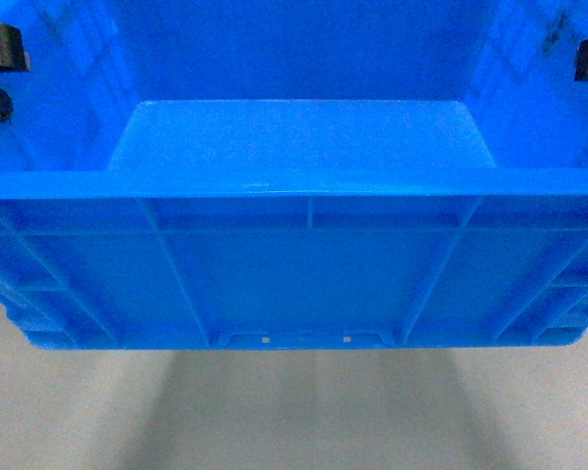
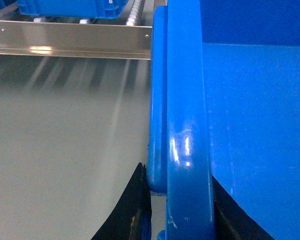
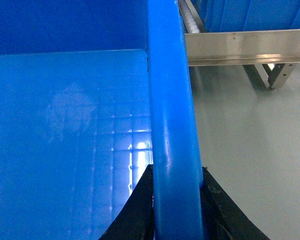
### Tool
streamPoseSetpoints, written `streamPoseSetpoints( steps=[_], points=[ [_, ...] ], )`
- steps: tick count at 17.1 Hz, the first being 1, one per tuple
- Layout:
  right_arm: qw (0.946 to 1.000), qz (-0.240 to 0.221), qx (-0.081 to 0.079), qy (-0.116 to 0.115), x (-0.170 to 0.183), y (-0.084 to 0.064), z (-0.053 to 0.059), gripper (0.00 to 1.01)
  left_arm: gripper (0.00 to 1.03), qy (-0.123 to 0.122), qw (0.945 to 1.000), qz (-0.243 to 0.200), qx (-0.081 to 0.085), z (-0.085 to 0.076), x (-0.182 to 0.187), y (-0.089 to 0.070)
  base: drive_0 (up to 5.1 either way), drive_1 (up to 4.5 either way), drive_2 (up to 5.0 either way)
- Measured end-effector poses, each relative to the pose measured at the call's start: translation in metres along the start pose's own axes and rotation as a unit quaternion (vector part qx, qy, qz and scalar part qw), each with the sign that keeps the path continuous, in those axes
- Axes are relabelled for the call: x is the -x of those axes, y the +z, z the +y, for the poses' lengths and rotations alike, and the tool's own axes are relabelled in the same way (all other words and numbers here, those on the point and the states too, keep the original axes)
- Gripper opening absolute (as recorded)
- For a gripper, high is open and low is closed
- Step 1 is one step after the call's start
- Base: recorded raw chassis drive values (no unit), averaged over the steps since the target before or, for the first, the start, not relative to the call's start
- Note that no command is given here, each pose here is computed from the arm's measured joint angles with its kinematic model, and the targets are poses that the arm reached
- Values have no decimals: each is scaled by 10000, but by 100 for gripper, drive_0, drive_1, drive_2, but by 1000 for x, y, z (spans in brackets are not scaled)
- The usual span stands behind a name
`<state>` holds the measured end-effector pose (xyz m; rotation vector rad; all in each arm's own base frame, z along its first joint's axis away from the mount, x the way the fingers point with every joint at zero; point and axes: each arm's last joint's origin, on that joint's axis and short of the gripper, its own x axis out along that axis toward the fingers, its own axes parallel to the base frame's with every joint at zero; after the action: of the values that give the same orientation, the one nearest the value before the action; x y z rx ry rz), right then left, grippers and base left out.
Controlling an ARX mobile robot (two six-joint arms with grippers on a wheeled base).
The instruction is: Place box next to blue box on left shelf
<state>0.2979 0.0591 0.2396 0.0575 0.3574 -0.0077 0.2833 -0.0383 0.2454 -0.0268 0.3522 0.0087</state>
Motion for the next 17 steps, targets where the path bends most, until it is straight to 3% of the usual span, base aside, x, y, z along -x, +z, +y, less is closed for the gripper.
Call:
streamPoseSetpoints(
  steps=[17],
  points=[
    [10000,-26,-3,3,0,1,0,17,18,-1,10000,-11,2,0,0,0,0,0,0]
  ],
)
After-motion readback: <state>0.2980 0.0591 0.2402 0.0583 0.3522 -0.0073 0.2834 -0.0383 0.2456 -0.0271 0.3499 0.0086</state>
